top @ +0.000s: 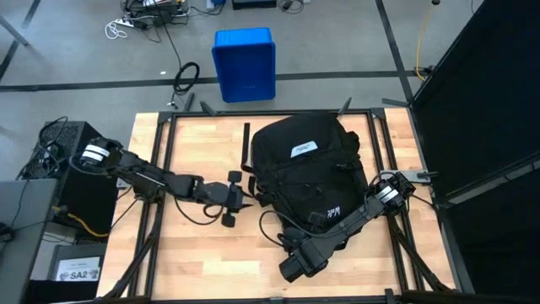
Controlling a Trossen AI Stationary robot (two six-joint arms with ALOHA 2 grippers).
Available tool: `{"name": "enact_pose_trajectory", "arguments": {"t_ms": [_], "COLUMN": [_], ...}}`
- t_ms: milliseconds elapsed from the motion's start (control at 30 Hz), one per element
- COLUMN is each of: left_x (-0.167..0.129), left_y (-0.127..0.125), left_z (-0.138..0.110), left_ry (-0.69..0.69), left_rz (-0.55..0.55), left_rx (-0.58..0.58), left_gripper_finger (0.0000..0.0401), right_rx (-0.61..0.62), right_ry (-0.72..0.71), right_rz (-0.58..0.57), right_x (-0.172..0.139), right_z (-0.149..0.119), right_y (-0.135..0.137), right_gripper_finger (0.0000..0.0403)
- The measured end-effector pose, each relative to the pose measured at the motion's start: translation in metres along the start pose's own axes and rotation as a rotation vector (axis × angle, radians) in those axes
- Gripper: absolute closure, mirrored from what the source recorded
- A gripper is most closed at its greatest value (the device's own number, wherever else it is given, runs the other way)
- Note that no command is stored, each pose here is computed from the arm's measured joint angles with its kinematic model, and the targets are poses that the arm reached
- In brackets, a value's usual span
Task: Unpack backpack
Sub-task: Open the black backpack
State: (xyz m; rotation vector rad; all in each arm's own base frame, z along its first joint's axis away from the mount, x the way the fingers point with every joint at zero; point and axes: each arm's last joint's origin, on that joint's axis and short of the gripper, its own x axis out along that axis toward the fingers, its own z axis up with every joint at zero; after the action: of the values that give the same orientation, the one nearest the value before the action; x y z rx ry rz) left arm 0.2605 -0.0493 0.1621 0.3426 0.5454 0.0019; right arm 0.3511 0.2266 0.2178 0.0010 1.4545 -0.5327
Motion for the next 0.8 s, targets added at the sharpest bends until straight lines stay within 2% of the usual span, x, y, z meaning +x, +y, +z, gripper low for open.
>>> {"name": "enact_pose_trajectory", "arguments": {"t_ms": [100, 267, 367, 433, 567, 633, 733, 800], "left_x": [0.006, 0.019, 0.028, 0.033, 0.036, 0.036, 0.035, 0.036], "left_y": [0.001, -0.004, -0.006, -0.008, -0.009, -0.008, -0.008, -0.007], "left_z": [0.003, 0.000, -0.006, -0.011, -0.013, -0.013, -0.012, -0.009], "left_ry": [0.017, 0.030, 0.053, 0.066, 0.075, 0.069, 0.064, 0.057], "left_rz": [0.064, 0.066, 0.066, 0.066, 0.079, 0.086, 0.087, 0.090], "left_rx": [0.000, 0.001, 0.005, 0.008, 0.009, 0.002, -0.003, -0.021], "left_gripper_finger": [0.0227, 0.0157, 0.0137, 0.0141, 0.0198, 0.0253, 0.0359, 0.0387], "right_rx": [0.002, 0.012, 0.030, 0.038, 0.009, -0.004, -0.007, -0.004], "right_ry": [-0.010, -0.035, -0.057, -0.083, -0.143, -0.172, -0.203, -0.238], "right_rz": [0.007, 0.046, 0.106, 0.117, 0.102, 0.092, 0.082, 0.055], "right_x": [0.000, -0.002, -0.010, -0.017, -0.027, -0.029, -0.028, -0.026], "right_z": [0.000, 0.001, 0.006, 0.009, 0.012, 0.015, 0.021, 0.027], "right_y": [0.001, 0.006, 0.008, 0.007, 0.004, 0.002, 0.000, -0.004], "right_gripper_finger": [0.0337, 0.0343, 0.0341, 0.0341, 0.0347, 0.0351, 0.0355, 0.0355]}}
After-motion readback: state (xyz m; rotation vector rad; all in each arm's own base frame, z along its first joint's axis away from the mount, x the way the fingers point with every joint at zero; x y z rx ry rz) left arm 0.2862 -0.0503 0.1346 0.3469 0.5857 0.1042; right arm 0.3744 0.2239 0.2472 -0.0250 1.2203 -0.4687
